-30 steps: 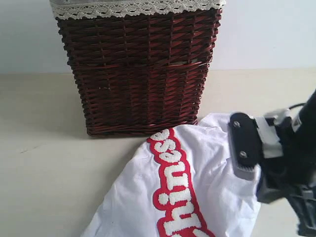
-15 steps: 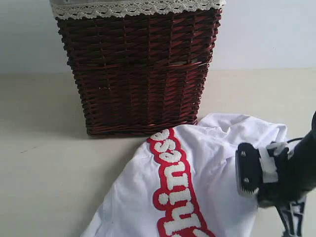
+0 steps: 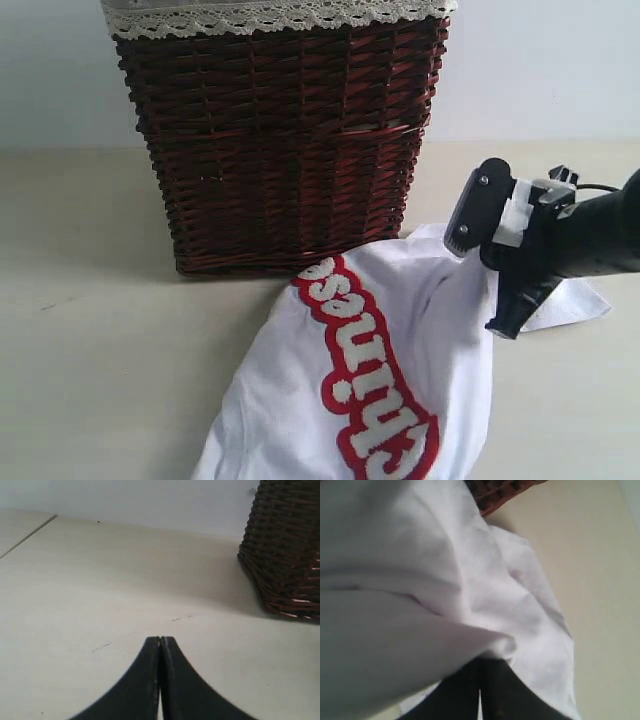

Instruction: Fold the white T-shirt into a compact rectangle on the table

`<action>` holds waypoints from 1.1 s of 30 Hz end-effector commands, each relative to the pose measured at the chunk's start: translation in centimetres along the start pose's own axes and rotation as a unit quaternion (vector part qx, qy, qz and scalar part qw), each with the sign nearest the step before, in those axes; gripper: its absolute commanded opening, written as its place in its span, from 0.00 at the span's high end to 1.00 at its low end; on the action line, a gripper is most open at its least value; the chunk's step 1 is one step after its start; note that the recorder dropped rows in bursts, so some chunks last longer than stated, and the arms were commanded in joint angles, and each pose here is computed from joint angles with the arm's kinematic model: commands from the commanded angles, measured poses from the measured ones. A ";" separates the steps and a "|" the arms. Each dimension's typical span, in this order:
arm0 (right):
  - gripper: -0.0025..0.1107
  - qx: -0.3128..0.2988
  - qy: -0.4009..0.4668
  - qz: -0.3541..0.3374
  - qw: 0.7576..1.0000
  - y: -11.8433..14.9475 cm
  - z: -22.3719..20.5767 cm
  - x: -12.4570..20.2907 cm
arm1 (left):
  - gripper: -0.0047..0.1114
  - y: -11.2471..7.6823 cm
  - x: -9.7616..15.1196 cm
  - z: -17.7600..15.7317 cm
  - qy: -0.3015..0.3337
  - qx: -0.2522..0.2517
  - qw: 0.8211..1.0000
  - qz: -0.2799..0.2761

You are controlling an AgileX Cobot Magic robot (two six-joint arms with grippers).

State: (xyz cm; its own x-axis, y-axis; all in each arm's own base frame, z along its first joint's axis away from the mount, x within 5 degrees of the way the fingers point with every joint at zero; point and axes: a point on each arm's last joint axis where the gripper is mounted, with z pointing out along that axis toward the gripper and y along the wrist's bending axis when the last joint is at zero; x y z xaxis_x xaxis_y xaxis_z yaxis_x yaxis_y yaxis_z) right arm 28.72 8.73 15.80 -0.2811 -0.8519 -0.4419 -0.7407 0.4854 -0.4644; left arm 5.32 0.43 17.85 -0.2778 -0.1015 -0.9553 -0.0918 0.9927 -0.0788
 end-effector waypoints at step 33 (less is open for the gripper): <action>0.70 -0.227 0.112 -0.206 0.945 0.4 -1.6 4.0 | 0.96 0.0 -0.3 -0.1 -0.012 0.003 1.000 -0.001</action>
State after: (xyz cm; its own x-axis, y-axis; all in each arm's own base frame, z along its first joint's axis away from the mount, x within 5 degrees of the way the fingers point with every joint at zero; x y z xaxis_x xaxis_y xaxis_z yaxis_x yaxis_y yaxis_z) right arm 25.59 5.69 16.95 -0.1437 -0.9809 -0.1311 -0.9812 0.1585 -0.1102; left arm 5.32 0.43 17.85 -0.2778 -0.1015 -0.9553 -0.0918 0.9927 -0.0788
